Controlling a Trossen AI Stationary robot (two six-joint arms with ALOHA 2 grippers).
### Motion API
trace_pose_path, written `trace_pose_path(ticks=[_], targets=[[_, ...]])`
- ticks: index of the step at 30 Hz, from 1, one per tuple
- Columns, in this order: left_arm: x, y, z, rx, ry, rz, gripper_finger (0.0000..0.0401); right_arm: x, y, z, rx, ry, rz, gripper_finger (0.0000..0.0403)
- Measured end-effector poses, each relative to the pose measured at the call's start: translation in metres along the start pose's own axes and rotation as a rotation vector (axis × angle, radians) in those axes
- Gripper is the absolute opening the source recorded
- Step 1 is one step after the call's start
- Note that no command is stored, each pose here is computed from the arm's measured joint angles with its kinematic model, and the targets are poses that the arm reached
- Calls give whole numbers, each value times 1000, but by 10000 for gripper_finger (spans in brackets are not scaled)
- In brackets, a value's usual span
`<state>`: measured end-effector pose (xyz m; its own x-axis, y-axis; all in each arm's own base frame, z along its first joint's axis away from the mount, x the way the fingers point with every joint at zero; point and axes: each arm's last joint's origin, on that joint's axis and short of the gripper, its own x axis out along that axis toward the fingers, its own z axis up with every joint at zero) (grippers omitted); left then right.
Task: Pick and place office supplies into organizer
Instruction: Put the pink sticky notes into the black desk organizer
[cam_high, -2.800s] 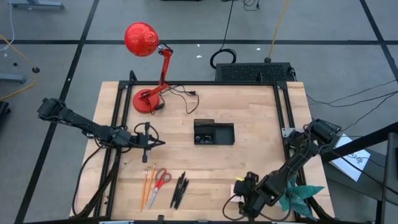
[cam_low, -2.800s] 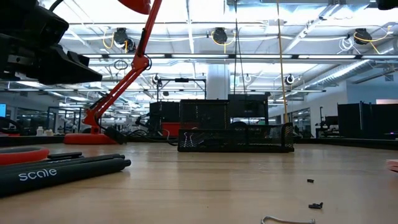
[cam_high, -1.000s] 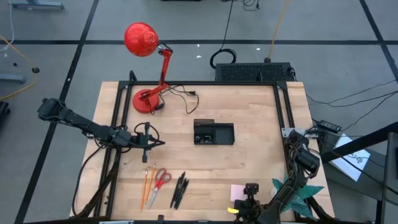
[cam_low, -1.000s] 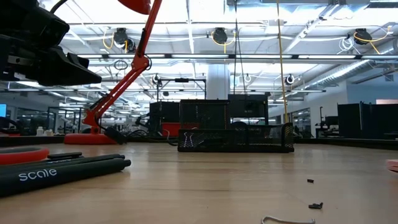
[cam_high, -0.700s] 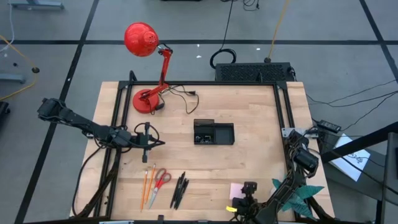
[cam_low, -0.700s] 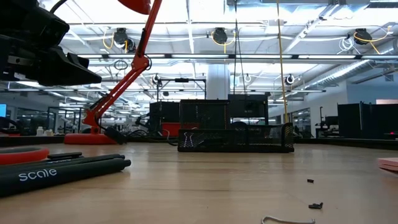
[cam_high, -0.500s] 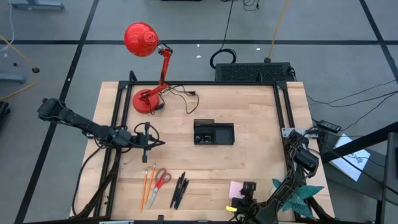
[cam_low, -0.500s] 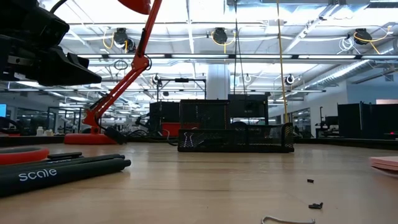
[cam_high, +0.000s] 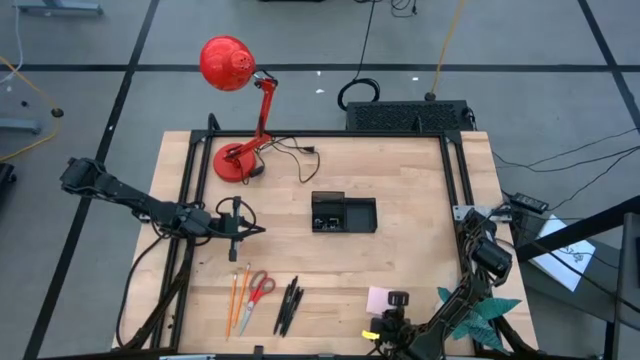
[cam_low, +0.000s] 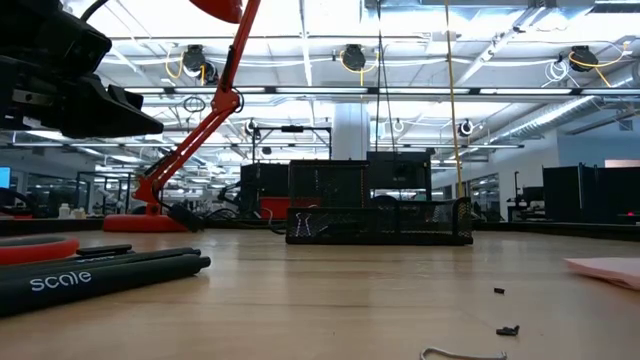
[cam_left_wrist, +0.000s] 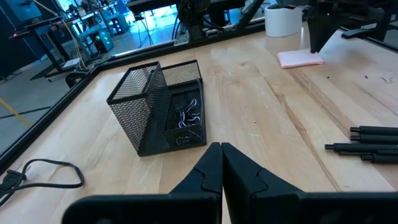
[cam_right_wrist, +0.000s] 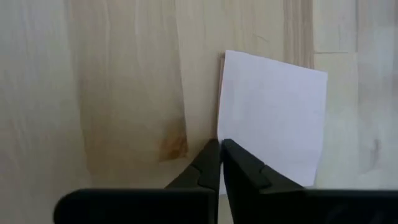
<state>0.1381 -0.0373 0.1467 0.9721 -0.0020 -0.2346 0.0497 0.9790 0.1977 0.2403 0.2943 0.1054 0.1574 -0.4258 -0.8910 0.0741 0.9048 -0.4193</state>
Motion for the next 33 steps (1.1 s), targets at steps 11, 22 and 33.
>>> trace_pose_path(ticks=[11,22,33], targets=[[0,0,0,4,0,0,5,-18,-9,11,-32,26,-80,1],[0,0,0,5,1,0,5,-46,-15,29,-52,-93,-116,0],[0,0,0,7,1,0,5,-52,-31,36,-81,-111,-237,0]])
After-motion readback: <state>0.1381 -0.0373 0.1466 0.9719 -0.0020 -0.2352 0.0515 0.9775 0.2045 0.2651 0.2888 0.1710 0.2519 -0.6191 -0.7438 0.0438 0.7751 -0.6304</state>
